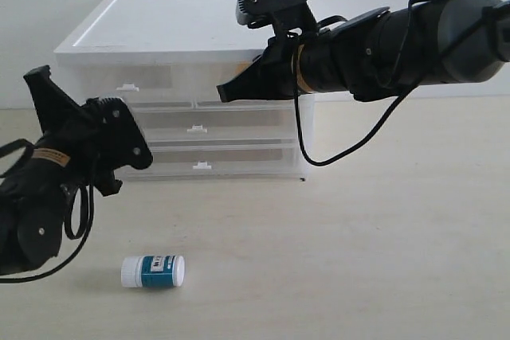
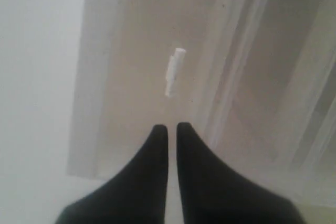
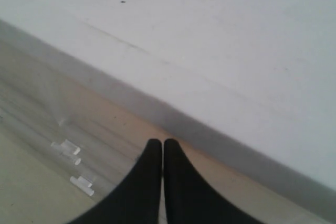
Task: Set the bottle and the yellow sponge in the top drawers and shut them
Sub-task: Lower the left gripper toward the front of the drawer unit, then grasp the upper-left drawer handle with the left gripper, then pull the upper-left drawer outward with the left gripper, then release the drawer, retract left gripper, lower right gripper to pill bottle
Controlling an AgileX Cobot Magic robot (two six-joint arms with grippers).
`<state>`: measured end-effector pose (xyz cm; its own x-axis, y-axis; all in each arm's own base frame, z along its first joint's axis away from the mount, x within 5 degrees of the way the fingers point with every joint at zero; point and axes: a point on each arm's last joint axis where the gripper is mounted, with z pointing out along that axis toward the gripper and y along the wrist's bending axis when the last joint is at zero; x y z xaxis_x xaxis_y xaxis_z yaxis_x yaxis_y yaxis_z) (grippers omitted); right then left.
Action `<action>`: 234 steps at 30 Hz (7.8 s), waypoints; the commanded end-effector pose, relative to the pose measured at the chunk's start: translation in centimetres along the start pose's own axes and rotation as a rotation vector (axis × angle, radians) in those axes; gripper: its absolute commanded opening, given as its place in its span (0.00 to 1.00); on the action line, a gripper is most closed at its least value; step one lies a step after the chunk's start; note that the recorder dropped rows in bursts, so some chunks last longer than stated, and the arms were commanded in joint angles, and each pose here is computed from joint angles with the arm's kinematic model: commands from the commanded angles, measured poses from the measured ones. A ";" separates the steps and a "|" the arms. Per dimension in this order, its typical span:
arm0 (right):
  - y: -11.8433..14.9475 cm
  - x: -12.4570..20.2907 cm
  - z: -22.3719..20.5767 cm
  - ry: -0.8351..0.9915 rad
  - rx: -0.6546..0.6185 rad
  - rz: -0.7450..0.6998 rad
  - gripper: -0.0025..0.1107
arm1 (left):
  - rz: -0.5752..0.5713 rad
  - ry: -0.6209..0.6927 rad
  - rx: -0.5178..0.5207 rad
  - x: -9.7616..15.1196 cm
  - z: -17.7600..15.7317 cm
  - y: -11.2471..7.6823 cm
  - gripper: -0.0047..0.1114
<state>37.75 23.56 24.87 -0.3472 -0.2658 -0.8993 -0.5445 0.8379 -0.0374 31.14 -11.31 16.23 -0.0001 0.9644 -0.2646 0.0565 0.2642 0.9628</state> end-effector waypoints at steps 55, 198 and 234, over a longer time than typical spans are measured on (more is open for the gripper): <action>-1.5 -0.4 0.1 -0.021 0.110 -0.022 0.02 | -0.086 -0.114 -0.013 -1.7 1.6 1.8 0.30; -1.5 -0.6 0.2 -0.024 0.105 -0.030 0.02 | 0.031 -0.110 0.028 -2.5 -5.0 -1.9 0.17; -0.6 0.3 -1.2 0.009 0.012 0.047 0.26 | -1.262 -0.084 0.197 0.2 -11.6 3.1 0.61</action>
<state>37.25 23.49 24.70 -0.3709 -0.2486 -0.8948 -0.5523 0.8336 -0.0027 20.37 -10.42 19.56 -0.0127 0.1063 -0.9943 0.1975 0.9750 0.1017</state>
